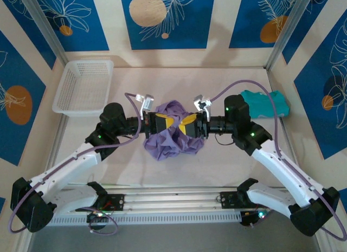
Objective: Fold the inside-out t-shirt
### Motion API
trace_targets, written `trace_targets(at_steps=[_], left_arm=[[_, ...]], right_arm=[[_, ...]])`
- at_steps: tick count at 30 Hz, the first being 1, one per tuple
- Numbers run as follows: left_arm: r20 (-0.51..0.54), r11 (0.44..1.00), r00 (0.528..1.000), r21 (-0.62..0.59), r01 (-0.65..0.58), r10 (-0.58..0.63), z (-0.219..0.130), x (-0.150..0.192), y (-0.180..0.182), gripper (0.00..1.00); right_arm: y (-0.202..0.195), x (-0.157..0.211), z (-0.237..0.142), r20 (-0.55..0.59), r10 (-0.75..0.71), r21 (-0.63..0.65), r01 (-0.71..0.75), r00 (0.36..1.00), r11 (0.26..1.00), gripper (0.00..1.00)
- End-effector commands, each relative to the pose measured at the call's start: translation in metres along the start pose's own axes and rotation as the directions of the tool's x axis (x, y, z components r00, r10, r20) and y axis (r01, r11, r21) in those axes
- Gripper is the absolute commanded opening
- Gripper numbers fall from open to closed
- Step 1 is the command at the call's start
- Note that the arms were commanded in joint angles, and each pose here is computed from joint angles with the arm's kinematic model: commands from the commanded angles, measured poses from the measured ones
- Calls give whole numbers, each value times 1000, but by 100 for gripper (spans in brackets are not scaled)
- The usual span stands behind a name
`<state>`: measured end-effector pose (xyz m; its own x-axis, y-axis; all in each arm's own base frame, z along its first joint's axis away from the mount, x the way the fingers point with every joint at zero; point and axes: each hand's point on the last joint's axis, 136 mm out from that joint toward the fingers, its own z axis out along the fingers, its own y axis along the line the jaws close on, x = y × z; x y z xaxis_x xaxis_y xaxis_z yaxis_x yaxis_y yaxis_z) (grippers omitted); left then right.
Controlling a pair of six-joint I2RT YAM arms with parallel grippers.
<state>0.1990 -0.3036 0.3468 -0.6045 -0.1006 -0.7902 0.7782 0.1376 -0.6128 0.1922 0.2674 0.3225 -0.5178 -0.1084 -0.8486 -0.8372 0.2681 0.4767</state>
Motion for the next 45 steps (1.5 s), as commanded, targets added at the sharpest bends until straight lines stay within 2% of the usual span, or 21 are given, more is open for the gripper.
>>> trace_targets(at_steps=[1, 10, 14, 21, 24, 29, 32, 38, 45], left_arm=[[22, 999, 999, 13, -30, 29, -2, -7, -3, 0], [14, 999, 999, 11, -34, 34, -2, -5, -2, 0], [13, 999, 999, -8, -34, 34, -2, -4, 1, 0], [12, 998, 999, -44, -36, 36, -3, -4, 8, 0], [8, 995, 999, -90, -45, 46, -4, -2, 15, 1], [-9, 968, 996, -233, -91, 92, -16, 4, 36, 38], [-23, 940, 993, -322, -116, 115, -27, 10, 47, 49], [-42, 916, 983, -358, -181, 178, -37, 13, 36, 59], [-108, 884, 965, -387, -260, 237, -19, 13, 30, 60]], right_arm=[[10, -15, 2, 24, -29, -51, 31, 999, 998, 34], [9, -22, 8, 29, -40, -80, 42, 999, 996, 33], [16, -22, 7, 33, -48, -125, 52, 998, 991, 23], [18, -20, 4, 32, -53, -125, 57, 998, 991, 1], [18, -23, 1, 43, -50, -114, 54, 998, 992, 0], [16, -36, -2, 72, 10, -84, -4, 997, 996, 0], [15, -46, -1, 93, 75, -73, -68, 993, 995, 0], [5, -54, 9, 106, 178, -26, -176, 978, 984, 0], [7, -56, 21, 92, 202, -30, -200, 975, 979, 0]])
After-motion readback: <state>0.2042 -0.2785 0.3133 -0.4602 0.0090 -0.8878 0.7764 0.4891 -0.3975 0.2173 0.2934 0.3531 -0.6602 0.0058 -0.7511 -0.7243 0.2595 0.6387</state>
